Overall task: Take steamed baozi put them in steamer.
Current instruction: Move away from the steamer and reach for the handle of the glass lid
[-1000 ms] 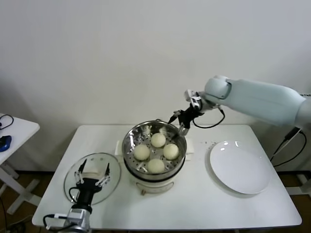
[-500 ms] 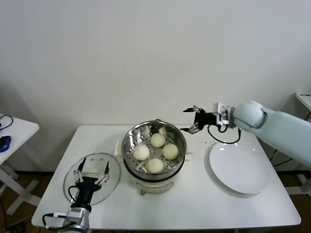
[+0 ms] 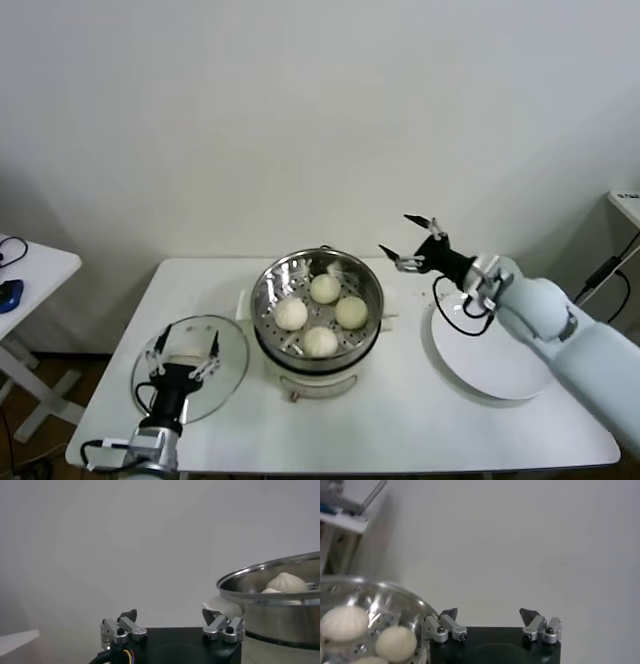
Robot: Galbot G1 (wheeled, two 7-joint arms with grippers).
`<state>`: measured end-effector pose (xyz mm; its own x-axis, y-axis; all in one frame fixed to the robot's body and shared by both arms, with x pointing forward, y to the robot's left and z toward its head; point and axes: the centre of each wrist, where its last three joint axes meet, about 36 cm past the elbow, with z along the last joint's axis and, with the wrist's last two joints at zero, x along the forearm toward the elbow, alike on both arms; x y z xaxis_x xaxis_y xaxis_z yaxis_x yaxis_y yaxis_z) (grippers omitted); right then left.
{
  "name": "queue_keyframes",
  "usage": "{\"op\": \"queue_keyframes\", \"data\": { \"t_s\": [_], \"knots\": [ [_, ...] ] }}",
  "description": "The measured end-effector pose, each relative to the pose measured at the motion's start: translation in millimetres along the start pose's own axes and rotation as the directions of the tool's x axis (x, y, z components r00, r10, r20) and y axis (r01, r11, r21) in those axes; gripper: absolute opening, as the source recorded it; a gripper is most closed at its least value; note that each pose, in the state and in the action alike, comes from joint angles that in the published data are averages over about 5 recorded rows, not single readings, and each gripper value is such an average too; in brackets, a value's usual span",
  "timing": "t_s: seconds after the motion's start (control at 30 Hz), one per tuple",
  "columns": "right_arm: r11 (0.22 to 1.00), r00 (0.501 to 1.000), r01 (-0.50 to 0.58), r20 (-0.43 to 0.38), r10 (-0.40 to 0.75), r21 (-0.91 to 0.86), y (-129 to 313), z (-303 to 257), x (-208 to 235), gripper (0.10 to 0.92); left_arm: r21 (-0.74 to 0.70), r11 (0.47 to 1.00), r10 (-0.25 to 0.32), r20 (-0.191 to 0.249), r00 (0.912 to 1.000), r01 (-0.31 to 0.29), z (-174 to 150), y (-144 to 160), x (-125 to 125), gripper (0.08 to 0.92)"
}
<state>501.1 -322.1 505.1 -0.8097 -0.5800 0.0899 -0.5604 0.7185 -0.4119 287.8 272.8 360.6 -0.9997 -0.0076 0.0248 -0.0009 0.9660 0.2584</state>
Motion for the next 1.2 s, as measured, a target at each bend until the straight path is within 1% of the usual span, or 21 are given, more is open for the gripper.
{"op": "queue_keyframes", "data": {
  "t_s": [0.13,0.23,0.37,0.5,0.67,0.8,1.07,1.2],
  "knots": [
    [0.994,0.995,-0.089,0.046,0.092,-0.061,18,14,21,0.823,0.010,1.000,-0.005,0.005,1.0000,0.005,0,4,-2,0.823],
    [0.983,0.985,-0.153,0.066,0.161,-0.103,30,25,39,0.823,0.018,1.000,-0.007,0.010,0.9999,0.006,1,5,-3,0.823],
    [0.962,0.968,-0.226,0.076,0.239,-0.155,46,42,62,0.823,0.033,0.999,-0.013,0.017,0.9998,0.013,1,7,-5,0.823],
    [0.939,0.954,-0.272,0.069,0.292,-0.208,68,60,82,0.823,0.050,0.999,-0.021,0.020,0.9996,0.020,1,9,-5,0.823],
    [0.916,0.942,-0.310,0.047,0.332,-0.255,90,79,102,0.823,0.058,0.998,-0.033,0.018,0.9993,0.032,2,13,-6,0.823],
    [0.904,0.937,-0.327,0.027,0.347,-0.274,101,89,113,0.823,0.036,0.998,-0.054,-0.002,0.9985,0.054,7,17,-5,0.823],
    [0.887,0.931,-0.347,0.001,0.364,-0.304,115,103,124,0.823,-0.072,0.994,-0.084,-0.042,0.9956,0.081,13,27,2,0.823],
    [0.884,0.930,-0.352,-0.010,0.367,-0.307,119,108,127,0.823,-0.172,0.981,-0.105,-0.052,0.9931,0.095,20,33,5,0.823]
  ]
}}
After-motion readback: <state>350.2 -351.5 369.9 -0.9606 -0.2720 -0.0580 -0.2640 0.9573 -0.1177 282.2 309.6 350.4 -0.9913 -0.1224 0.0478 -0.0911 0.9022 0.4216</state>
